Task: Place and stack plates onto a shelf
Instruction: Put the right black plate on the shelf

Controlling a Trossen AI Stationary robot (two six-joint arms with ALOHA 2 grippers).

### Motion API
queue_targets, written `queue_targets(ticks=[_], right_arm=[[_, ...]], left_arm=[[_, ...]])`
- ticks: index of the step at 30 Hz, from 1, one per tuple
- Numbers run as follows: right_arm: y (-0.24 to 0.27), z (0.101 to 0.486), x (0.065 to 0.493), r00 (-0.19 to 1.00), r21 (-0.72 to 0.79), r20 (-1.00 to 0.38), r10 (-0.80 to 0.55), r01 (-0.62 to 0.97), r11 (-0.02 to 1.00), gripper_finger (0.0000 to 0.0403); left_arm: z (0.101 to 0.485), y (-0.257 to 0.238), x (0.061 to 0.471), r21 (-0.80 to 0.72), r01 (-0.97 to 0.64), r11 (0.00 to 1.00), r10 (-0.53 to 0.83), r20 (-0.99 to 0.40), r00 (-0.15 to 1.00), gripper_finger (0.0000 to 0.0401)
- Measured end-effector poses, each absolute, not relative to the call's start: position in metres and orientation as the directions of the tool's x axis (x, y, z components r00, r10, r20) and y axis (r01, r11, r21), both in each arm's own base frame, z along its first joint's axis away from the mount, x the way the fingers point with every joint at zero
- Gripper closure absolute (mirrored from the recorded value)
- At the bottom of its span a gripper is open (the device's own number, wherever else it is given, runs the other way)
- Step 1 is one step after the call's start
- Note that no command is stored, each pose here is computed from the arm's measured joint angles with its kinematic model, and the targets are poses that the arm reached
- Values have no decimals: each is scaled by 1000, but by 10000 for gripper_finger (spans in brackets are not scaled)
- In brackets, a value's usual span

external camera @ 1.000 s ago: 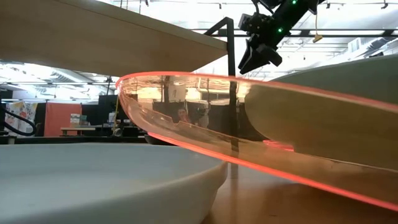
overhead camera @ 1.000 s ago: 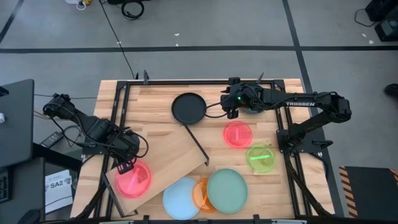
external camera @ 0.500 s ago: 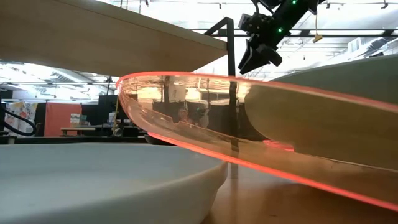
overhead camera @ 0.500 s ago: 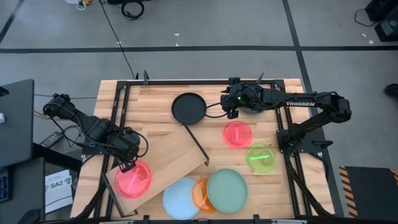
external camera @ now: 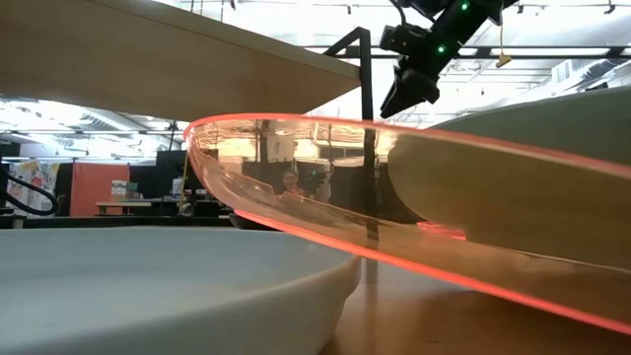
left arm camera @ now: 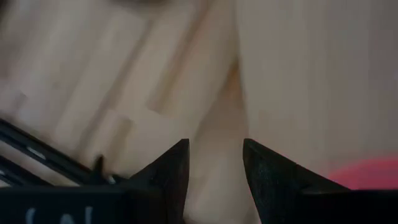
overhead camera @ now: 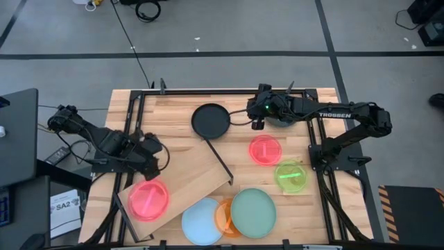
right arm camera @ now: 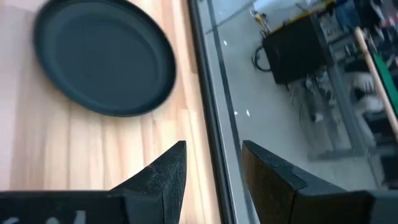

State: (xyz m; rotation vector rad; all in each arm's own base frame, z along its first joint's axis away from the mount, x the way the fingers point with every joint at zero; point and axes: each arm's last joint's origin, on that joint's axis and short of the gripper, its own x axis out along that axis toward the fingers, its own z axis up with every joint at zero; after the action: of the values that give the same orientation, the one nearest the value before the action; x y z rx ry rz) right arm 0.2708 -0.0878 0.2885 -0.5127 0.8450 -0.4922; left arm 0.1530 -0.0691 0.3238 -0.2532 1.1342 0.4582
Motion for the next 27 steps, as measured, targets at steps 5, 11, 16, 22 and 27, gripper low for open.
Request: queue_targets(ticks=[5,11,16,22,27], right_arm=[[-104,288,265,531,-554,-570,-627,315,771,241],[-132,286,250,451,-478,-593,-667,469,743,241],[-157,283,233,358,-441,-624,-695,572,691,241],[-186,279,207,298,-355,-676,-673,669,653,241],[-210,278,181,273,-290,-706,-654,730,618,241]], left_arm=[[325,-52,164,63,-489,870,267,-894,359,244],[328,-28,179,64,-502,862,300,-864,405,244],[331,-9,188,66,-512,856,325,-840,435,244],[332,10,192,22,-518,855,290,-848,443,244],[333,20,193,8,-562,827,311,-839,446,244]])
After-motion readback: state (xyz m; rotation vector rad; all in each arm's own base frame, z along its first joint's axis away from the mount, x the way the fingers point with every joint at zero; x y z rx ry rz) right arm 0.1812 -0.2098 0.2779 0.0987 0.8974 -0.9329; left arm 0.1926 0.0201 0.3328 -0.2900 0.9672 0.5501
